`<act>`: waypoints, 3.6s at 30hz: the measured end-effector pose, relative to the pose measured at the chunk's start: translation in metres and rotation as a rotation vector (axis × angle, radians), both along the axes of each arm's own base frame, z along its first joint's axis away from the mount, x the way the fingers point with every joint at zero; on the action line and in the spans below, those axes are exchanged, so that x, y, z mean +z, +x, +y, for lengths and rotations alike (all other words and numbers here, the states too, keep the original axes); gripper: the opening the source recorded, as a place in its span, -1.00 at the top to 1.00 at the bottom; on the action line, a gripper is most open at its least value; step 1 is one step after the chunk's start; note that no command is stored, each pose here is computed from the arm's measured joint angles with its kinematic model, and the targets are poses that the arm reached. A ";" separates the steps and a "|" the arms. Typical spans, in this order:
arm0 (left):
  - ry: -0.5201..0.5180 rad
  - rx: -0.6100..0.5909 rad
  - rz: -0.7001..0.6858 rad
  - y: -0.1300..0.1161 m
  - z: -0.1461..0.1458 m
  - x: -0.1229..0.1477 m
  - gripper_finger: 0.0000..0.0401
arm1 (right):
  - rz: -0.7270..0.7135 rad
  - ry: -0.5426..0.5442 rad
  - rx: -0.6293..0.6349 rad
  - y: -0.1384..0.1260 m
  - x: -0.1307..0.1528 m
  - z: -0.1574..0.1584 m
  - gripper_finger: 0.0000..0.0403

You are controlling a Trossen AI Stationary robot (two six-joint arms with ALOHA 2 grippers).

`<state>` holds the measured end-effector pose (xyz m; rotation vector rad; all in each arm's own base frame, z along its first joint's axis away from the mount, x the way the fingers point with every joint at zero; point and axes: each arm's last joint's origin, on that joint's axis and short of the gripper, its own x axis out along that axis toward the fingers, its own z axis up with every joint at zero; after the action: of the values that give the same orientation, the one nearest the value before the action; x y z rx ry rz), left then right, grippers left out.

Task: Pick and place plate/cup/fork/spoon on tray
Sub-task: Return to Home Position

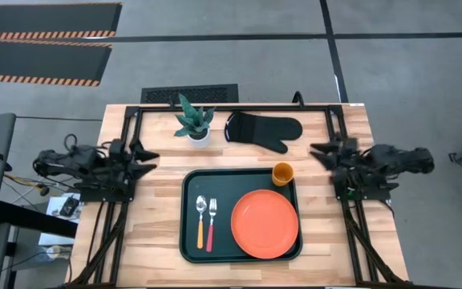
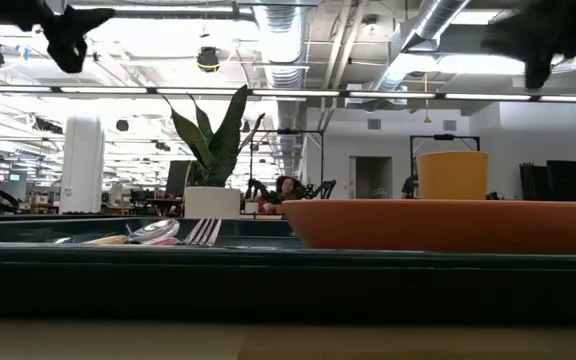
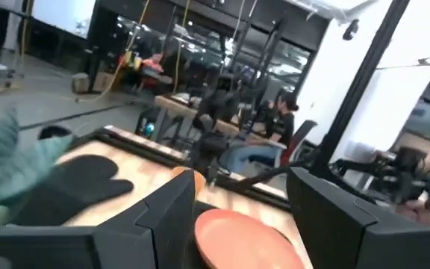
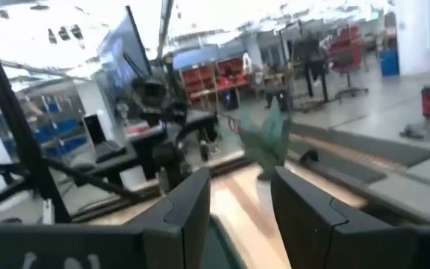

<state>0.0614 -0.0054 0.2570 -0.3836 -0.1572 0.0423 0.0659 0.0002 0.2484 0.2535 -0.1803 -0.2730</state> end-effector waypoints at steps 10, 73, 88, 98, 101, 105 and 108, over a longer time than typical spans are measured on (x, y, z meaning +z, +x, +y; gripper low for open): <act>-0.076 -0.053 -0.081 0.028 -0.008 -0.055 -0.01 | -0.046 0.074 -0.107 0.026 -0.065 0.003 0.17; -0.193 0.109 0.038 0.034 -0.004 -0.083 -0.01 | 0.042 0.095 -0.223 0.026 -0.075 -0.001 0.18; -0.198 0.108 0.037 0.034 -0.004 -0.083 -0.01 | 0.042 0.095 -0.223 0.026 -0.075 -0.001 0.18; -0.197 0.108 0.037 0.034 -0.004 -0.083 -0.01 | 0.042 0.095 -0.223 0.026 -0.075 -0.001 0.17; -0.197 0.109 0.037 0.034 -0.004 -0.083 -0.01 | 0.042 0.095 -0.223 0.026 -0.075 -0.001 0.18; -0.197 0.109 0.037 0.034 -0.004 -0.083 -0.01 | 0.042 0.095 -0.223 0.026 -0.075 -0.001 0.17; -0.197 0.109 0.037 0.034 -0.004 -0.083 -0.01 | 0.042 0.095 -0.223 0.026 -0.075 -0.001 0.16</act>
<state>0.0949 -0.0094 0.1736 -0.5706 -0.1376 0.1730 0.0920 -0.0008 0.1731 0.3218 -0.1544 -0.5088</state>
